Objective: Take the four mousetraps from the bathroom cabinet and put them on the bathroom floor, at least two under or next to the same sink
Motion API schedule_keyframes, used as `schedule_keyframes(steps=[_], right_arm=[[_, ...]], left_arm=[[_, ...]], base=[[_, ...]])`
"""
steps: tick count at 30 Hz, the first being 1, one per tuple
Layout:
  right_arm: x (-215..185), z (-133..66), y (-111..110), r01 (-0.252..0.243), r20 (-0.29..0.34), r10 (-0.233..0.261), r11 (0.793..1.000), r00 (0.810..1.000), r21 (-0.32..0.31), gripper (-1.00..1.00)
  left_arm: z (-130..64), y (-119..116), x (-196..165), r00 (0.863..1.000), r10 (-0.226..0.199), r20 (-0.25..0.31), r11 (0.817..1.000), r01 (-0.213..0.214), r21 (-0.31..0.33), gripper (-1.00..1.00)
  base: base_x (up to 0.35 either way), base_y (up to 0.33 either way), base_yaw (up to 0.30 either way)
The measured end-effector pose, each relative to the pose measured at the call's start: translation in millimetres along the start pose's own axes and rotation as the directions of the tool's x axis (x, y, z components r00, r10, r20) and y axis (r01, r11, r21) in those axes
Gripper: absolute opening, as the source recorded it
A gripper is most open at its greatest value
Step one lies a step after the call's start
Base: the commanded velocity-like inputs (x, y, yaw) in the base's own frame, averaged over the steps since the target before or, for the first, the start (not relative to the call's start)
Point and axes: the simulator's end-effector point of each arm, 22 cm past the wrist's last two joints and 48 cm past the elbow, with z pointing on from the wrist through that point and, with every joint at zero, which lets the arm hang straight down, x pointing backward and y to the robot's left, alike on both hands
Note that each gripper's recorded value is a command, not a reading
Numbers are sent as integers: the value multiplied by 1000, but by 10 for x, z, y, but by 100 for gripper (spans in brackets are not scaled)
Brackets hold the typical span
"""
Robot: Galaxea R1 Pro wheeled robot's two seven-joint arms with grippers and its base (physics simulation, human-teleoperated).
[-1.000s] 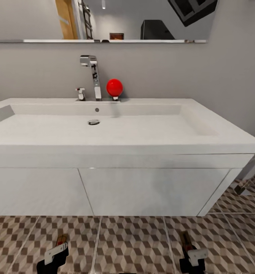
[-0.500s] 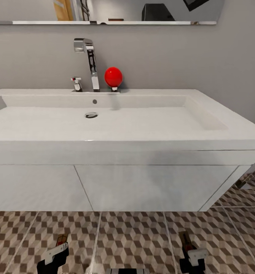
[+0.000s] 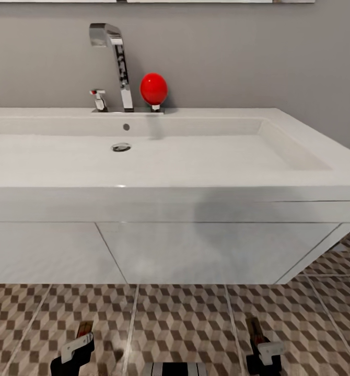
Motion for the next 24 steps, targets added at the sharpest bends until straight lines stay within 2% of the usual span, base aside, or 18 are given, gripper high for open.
schedule_keyframes(steps=[5,13,24], right_arm=[[101,-1,12,0,-20,0,1000,1000,-2,-100],[262,-6,32,0,-53,0,1000,999,-6,-100],[483,-20,58,-1,-97,0,1000,995,-11,-100]], left_arm=[[3,10,101,1000,7,-19,1000,-7,-2,-100],[5,31,260,999,18,-49,1000,-19,-7,-100],[2,66,479,995,34,-91,999,-35,-12,-100]], base=[[14,6,0],[139,95,0],[11,8,0]])
